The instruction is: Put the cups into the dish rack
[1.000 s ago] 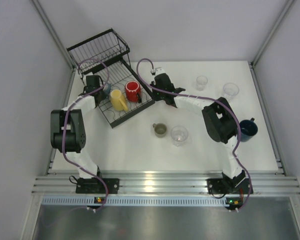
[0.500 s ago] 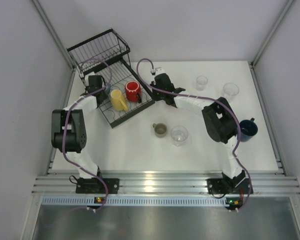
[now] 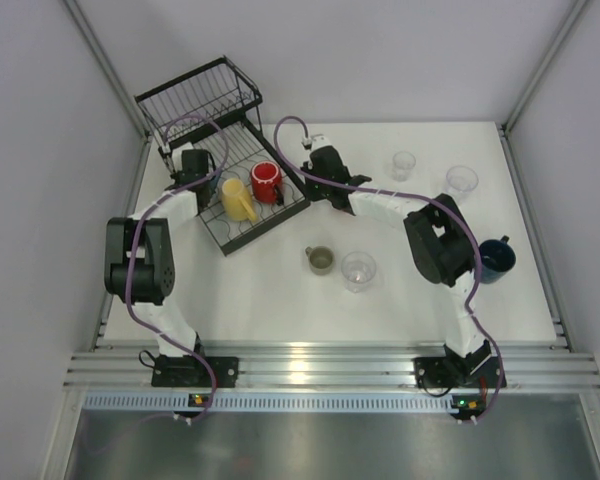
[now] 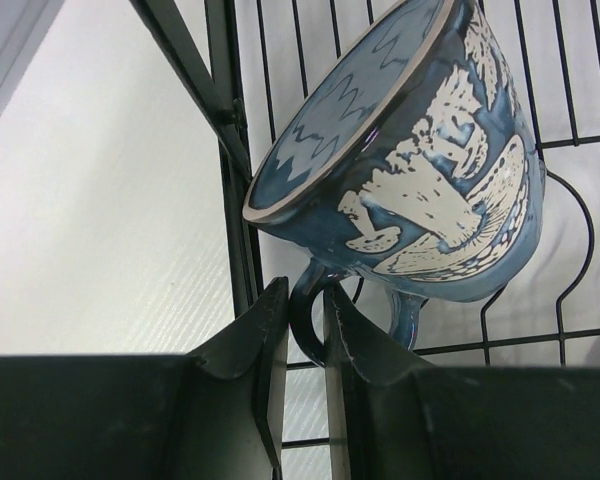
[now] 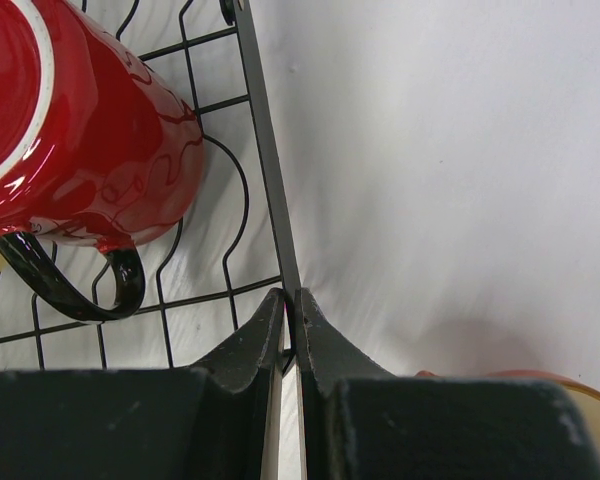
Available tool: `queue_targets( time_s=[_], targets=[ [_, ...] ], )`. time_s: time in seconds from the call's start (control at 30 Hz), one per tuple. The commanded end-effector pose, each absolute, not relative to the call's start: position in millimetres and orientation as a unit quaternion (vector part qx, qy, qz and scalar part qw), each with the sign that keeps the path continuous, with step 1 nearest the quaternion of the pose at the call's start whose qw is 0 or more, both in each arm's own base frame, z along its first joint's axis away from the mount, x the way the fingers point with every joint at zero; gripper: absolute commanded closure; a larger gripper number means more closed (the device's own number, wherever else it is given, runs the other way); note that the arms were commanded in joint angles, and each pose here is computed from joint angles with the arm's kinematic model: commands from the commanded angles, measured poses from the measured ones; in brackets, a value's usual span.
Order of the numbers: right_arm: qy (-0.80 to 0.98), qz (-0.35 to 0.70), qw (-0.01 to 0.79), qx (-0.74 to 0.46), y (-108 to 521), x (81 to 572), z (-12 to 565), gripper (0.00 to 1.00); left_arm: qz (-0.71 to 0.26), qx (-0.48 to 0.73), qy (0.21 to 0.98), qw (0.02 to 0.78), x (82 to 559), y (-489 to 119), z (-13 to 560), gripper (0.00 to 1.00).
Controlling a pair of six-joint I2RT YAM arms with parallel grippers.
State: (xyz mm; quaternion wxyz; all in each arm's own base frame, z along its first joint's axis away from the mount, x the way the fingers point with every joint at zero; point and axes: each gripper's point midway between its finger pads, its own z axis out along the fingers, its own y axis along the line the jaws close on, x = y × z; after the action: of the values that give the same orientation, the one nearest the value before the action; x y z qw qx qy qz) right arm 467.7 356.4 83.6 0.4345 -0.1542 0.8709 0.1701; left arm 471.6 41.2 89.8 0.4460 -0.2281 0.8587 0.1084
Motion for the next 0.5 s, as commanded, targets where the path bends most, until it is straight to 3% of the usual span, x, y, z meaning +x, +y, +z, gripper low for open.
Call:
queue_targets(
  time_s=[0.0,0.47],
  targets=[
    [0.872,0.182,0.424,-0.164,364.5,470.0,64.4,1.00,0.147,-0.189,0.802,0.547,508.5,34.5,169.5,1.00],
    [0.871,0.181,0.426,-0.165,362.4,465.8,69.0,1.00,0.084,-0.196,0.819,0.532,494.4,14.3,153.9,1.00]
  ],
)
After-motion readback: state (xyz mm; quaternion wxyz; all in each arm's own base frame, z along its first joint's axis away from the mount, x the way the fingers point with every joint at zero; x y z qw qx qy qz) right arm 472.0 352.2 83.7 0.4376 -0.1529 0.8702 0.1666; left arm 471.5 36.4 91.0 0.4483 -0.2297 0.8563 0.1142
